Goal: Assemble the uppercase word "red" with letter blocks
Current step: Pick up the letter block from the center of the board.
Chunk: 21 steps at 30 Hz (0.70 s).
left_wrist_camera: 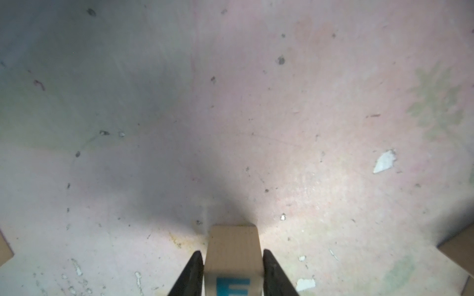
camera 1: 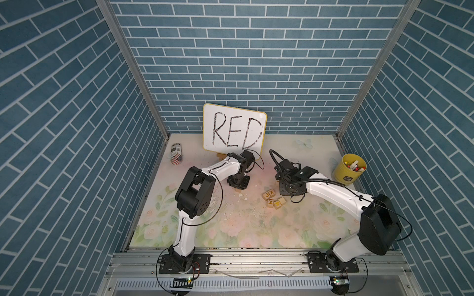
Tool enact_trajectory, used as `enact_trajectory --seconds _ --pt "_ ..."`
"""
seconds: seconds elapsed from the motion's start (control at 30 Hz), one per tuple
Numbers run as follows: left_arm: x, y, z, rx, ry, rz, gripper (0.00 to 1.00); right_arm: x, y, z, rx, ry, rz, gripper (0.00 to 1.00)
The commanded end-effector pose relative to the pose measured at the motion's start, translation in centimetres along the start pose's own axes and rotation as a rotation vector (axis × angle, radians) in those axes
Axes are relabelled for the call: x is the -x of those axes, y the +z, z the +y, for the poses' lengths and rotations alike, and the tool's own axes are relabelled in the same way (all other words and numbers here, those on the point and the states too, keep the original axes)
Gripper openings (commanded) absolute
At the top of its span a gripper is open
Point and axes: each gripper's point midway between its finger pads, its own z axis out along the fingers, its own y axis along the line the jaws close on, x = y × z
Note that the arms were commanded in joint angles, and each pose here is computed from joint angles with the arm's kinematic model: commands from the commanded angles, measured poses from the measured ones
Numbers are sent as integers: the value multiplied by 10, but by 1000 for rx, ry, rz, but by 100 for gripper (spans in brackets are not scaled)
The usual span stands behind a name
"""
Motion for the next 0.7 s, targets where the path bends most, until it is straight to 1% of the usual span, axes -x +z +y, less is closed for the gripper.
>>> enact_trajectory --seconds 0.0,0.23,0.4,0.47,0.53,0.67 --pt "-8 7 2 24 20 29 36 1 -7 -5 -3 20 -14 37" --pt "-12 5 7 54 55 29 29 1 -7 -5 -2 24 -13 37" --pt "-9 -1 12 75 81 18 19 1 -9 -6 -1 26 -19 37" --pt "-6 -9 16 76 105 10 19 1 -11 -6 2 26 -22 37" --pt "-6 -17 16 47 133 -1 19 1 -10 -6 -1 27 -21 37" --pt "-6 -30 27 20 133 -22 19 0 -8 -6 0 27 -19 37"
